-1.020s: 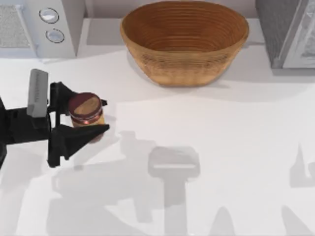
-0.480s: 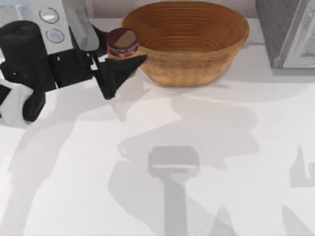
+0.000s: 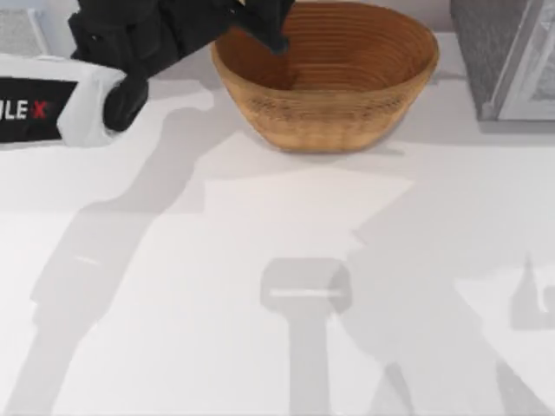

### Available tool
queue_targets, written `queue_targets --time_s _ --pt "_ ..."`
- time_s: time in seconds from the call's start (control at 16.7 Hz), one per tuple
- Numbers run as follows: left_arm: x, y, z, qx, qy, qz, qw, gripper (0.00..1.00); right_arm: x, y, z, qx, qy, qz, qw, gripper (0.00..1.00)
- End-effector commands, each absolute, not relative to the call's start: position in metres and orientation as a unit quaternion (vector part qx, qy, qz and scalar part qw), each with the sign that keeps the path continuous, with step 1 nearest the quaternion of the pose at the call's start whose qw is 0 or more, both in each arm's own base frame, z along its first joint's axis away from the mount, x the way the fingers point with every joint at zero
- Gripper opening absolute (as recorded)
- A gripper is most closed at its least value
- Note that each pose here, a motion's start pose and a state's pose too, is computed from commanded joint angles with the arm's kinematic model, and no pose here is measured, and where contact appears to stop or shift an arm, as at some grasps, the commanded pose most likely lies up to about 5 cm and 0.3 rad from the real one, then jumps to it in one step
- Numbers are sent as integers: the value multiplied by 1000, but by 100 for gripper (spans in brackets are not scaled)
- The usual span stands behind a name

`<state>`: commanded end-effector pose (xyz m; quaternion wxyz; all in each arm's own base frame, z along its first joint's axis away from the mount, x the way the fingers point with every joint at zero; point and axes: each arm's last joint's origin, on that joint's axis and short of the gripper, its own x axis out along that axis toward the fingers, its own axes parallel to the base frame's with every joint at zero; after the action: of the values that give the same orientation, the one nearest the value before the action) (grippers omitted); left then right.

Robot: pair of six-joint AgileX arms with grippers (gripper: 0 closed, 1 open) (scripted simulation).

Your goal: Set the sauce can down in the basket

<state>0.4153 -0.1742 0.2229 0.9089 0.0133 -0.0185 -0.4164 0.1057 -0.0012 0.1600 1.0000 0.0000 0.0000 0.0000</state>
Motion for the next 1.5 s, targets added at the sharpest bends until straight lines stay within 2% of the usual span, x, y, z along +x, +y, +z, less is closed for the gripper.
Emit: queue_targets --time_s 0.18,0.54,1.02,1.38,1.5 --pt "417 -194 233 1 -3 -397 918 0 106 -1 160 0 0 0 1000 100" --pt "417 -195 234 1 -4 -396 918 0 106 -1 160 0 0 0 1000 100" --pt "454 -232 212 3 0 -393 919 0 106 -1 160 0 0 0 1000 100" --pt "459 -240 210 -1 -1 -396 918 0 106 -1 160 0 0 0 1000 100" --pt "459 -240 210 -1 -1 -396 918 15 106 -1 160 0 0 0 1000 100"
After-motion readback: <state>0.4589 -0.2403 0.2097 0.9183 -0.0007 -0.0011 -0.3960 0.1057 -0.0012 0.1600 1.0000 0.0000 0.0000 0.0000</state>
